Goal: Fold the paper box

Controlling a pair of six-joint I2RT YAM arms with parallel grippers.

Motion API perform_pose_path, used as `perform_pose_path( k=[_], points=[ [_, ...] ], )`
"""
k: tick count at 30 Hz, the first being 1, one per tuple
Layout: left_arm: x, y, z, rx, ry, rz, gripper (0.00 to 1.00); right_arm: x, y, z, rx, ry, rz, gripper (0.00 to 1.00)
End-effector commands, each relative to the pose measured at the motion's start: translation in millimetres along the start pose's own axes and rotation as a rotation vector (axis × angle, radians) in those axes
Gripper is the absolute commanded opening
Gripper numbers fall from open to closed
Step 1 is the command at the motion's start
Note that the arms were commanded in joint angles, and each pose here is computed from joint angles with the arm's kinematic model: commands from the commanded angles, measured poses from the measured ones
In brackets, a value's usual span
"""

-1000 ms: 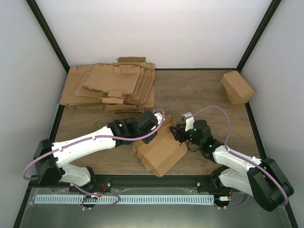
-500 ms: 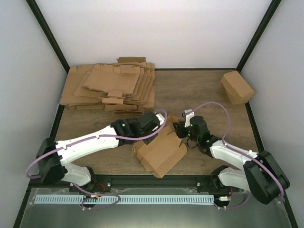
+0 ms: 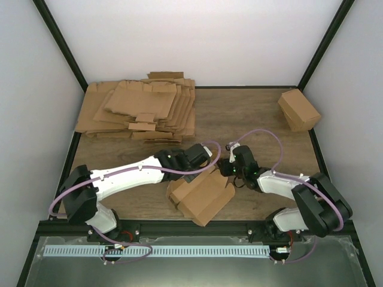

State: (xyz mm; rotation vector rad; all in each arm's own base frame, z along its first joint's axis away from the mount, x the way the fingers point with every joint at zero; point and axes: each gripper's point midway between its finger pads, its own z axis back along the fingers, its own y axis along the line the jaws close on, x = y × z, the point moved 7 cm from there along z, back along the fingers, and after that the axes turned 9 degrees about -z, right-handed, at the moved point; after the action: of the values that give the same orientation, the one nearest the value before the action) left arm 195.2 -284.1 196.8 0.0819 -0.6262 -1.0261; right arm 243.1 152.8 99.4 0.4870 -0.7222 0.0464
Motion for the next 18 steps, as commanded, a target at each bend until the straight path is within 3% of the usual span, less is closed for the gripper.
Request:
perform_pose_path(
  k=[1,12,18],
  points=[
    [-4.7,-4.5,-9.3,0.013,0.026,-0.007,0.04,4.9,8.1,-9.8,0.024,0.033,-0.022,0.42],
    [-11.2,-22.4,-20.5,0.004,0.061,-0.043,0.04,3.0,14.3,-14.2,0.075,0.073,-0.033,0.37],
    [-10.2,-15.5,-14.8,0.055,0.050,-0.020,0.04,1.7,6.8,-20.7,-0.013,0.120,-0.029,0.43]
  ],
)
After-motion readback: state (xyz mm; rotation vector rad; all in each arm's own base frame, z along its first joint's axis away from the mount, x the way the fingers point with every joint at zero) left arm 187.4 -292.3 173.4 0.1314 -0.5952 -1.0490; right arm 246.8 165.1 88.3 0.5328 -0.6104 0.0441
